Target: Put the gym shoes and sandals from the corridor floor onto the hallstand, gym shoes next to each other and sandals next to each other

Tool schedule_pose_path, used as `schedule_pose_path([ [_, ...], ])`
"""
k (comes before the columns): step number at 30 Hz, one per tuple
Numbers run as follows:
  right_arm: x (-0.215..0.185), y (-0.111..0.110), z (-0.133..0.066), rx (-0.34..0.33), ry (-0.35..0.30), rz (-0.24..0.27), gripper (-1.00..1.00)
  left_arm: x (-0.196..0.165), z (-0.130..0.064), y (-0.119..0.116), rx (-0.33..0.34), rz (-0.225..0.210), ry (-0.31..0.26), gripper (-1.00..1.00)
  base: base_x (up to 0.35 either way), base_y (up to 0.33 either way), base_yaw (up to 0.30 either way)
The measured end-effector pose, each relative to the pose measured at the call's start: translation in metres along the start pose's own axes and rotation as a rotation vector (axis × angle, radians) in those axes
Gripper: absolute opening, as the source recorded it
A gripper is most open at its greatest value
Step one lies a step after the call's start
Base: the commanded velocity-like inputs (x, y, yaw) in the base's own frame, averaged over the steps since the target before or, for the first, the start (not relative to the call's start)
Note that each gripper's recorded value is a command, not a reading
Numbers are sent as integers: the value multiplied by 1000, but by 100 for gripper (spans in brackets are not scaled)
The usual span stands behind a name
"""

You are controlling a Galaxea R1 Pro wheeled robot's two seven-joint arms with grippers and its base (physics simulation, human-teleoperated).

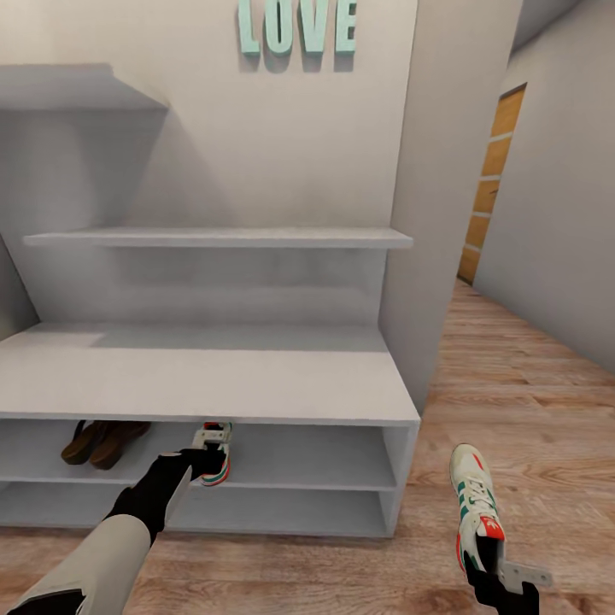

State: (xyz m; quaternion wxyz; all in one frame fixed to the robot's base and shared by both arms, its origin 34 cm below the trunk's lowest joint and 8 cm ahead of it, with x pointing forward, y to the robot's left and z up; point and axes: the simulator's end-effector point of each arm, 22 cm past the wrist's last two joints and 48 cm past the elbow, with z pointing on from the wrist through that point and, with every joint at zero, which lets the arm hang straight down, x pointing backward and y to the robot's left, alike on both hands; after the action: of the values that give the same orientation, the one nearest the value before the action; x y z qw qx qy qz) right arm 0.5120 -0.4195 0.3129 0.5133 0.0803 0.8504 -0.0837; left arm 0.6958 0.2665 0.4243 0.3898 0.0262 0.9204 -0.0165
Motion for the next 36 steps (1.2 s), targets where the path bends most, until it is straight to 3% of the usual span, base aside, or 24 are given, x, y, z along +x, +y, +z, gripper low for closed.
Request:
schedule_pose_path([
  [19, -1, 0, 0, -1, -2, 0, -100, 0, 0, 1, -1, 1, 1, -100, 50, 0, 0],
  [36, 20, -1, 3, 2, 22, -5, -100, 21, 14, 2, -2, -1, 25, -100, 0, 0, 0],
])
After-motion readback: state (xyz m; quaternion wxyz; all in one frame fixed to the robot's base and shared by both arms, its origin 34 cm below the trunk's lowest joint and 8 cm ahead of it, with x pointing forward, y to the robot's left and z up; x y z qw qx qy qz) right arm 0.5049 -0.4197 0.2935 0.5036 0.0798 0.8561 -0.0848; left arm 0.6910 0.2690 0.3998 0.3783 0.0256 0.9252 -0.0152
